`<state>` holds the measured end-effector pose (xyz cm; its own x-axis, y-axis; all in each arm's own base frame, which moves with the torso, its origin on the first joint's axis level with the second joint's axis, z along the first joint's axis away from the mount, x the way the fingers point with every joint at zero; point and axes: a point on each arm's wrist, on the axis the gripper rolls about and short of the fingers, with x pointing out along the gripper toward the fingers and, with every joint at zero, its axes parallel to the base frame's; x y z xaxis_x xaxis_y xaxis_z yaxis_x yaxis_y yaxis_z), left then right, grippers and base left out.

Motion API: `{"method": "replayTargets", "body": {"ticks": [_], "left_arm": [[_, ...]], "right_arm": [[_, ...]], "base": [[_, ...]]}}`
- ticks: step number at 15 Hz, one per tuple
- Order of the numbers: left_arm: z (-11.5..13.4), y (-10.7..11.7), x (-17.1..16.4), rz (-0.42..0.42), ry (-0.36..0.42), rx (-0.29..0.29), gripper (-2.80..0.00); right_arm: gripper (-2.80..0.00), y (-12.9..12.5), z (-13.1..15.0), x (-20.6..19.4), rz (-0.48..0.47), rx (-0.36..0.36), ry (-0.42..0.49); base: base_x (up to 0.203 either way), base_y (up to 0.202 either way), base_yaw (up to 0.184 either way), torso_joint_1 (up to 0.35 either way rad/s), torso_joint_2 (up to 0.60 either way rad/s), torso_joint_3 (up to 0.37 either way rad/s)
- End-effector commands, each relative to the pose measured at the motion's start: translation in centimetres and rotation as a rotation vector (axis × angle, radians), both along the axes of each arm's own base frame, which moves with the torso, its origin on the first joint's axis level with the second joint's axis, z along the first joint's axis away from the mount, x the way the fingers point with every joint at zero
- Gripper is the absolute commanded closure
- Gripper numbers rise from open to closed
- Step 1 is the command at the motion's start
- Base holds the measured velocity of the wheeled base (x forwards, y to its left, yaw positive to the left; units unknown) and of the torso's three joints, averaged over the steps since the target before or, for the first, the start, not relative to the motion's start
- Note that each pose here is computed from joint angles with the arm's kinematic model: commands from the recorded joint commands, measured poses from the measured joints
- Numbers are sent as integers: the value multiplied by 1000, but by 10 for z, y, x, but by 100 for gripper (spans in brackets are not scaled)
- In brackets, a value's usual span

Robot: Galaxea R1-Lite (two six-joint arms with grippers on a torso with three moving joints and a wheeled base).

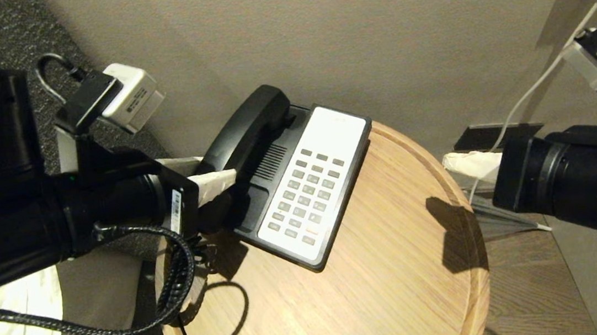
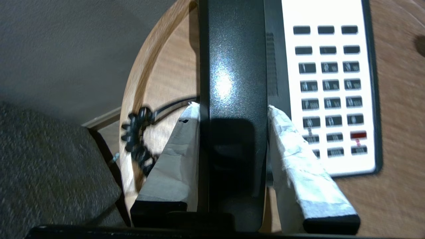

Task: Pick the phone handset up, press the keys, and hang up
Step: Put the handset back

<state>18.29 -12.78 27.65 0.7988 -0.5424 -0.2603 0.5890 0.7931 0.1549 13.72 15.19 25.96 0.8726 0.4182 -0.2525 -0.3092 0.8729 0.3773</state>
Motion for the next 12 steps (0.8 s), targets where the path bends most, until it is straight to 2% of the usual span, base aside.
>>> {"method": "replayTargets", "body": {"ticks": [1,3,12], "left_arm": [[1,-10,15,0,6,5,0],[6,-13,18,-2,-5,-3,0],[-2,-19,12,-37,18,15,0]], "right_arm": [[0,-9,-2,-7,-4,7,-2],[0,-10,0,-7,-4,15,-9],[0,-8,0,-5,-2,10,-6]], "base": [[0,0,0,0,0,0],[0,0,0,0,0,0],[0,0,0,0,0,0]]}}
